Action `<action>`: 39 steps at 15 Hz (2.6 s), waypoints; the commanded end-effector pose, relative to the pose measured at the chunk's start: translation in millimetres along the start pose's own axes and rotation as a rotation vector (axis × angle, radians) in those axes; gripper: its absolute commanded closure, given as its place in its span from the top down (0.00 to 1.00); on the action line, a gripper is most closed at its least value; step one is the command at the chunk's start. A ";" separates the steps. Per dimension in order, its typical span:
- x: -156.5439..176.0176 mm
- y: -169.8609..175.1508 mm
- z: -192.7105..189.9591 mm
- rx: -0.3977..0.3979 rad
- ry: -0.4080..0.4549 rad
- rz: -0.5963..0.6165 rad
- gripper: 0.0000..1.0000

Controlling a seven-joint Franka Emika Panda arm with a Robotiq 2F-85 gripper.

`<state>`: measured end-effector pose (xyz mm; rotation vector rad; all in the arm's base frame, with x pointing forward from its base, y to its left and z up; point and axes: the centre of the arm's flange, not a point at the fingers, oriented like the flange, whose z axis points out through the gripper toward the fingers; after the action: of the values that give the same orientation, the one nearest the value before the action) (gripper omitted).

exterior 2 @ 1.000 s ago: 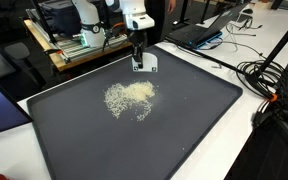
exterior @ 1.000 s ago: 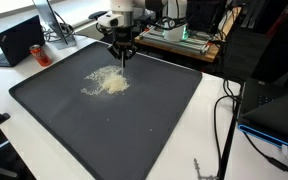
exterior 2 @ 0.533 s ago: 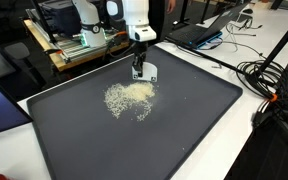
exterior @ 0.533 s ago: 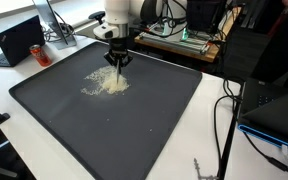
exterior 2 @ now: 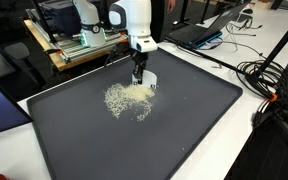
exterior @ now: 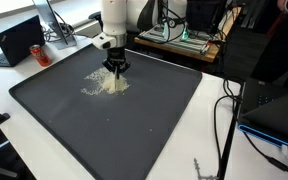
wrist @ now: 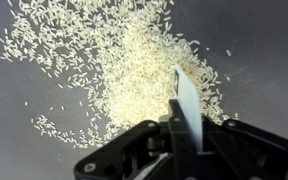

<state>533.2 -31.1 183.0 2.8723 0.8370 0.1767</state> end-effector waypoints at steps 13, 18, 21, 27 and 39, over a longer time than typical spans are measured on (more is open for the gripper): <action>4.8 -8.4 18.3 -0.003 -0.056 -0.122 0.01; -12.2 -7.3 21.7 0.087 -0.001 -0.141 0.01; -27.0 -2.0 24.1 0.129 0.031 -0.140 0.01; -53.3 -20.8 2.1 0.025 0.034 -0.233 0.01; -91.7 -68.6 -25.3 0.028 0.046 -0.398 0.01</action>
<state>439.2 -23.4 176.9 2.6841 1.3624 0.1523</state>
